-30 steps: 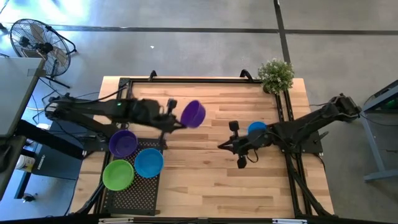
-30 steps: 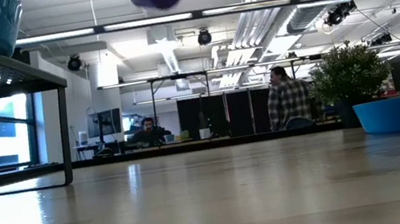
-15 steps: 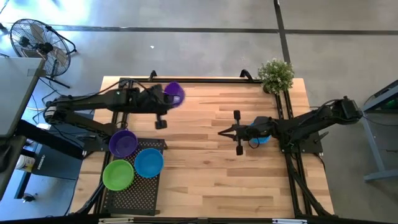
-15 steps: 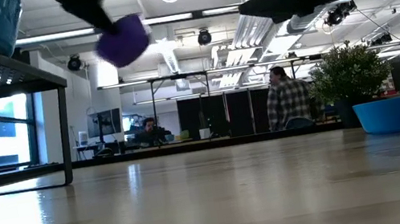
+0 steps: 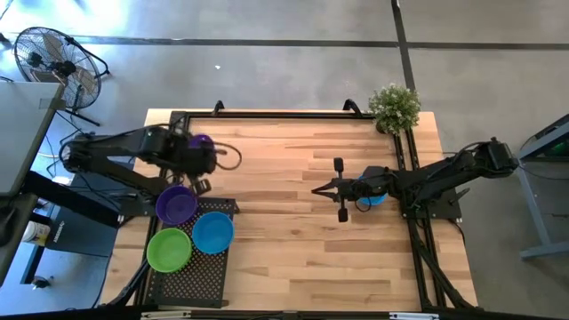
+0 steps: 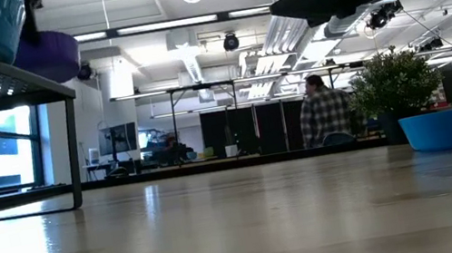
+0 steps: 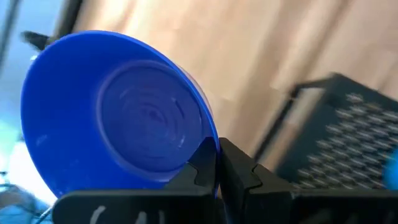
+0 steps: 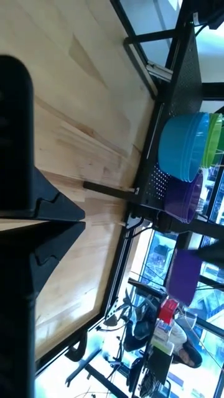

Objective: Pick & Place Mini bowls
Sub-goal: Stack the violet bowl on the other violet bowls on the shelf, then stack the blue bowl on the other blue bowls on the shelf

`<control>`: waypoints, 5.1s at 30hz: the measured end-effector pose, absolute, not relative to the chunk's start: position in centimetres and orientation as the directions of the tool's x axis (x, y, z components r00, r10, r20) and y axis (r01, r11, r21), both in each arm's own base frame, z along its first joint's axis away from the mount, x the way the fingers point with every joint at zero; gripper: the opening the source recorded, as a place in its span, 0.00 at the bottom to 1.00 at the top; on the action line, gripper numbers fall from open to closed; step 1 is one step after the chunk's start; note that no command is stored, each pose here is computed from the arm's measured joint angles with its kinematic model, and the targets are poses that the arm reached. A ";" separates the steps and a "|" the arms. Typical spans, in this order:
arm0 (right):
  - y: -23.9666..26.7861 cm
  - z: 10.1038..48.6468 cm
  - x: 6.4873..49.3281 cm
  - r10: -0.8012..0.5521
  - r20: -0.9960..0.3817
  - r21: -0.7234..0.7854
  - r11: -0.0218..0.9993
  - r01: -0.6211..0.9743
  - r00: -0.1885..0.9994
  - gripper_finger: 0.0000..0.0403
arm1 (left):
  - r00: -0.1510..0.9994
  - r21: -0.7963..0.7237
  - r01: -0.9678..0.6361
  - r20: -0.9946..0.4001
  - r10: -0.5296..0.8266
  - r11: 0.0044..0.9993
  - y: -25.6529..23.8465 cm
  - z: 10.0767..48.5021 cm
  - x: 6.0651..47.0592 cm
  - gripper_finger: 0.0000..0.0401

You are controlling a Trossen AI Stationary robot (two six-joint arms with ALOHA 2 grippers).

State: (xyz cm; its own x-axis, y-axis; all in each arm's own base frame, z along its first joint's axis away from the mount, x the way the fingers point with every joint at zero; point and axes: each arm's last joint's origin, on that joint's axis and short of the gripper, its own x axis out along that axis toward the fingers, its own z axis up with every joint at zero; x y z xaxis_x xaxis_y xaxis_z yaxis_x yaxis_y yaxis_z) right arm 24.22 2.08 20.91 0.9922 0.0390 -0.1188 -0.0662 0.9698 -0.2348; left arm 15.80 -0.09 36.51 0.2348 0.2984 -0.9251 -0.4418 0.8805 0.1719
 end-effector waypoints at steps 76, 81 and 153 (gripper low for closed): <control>2.1 20.9 24.2 0.047 -0.119 -0.227 0.971 -0.073 0.992 0.00 | 0.319 -0.106 -0.035 -0.943 -0.089 0.994 -10.9 36.8 9.1 0.09; 2.1 20.9 24.2 0.050 -0.119 -0.227 0.971 -0.077 0.992 0.00 | 0.309 -0.123 -0.063 -0.946 -0.098 0.990 -11.0 36.8 9.1 0.23; 2.2 20.9 24.2 0.081 -0.119 -0.226 0.968 -0.106 0.990 0.00 | 0.717 0.198 0.350 -0.685 -0.126 0.916 -11.1 38.3 13.8 0.01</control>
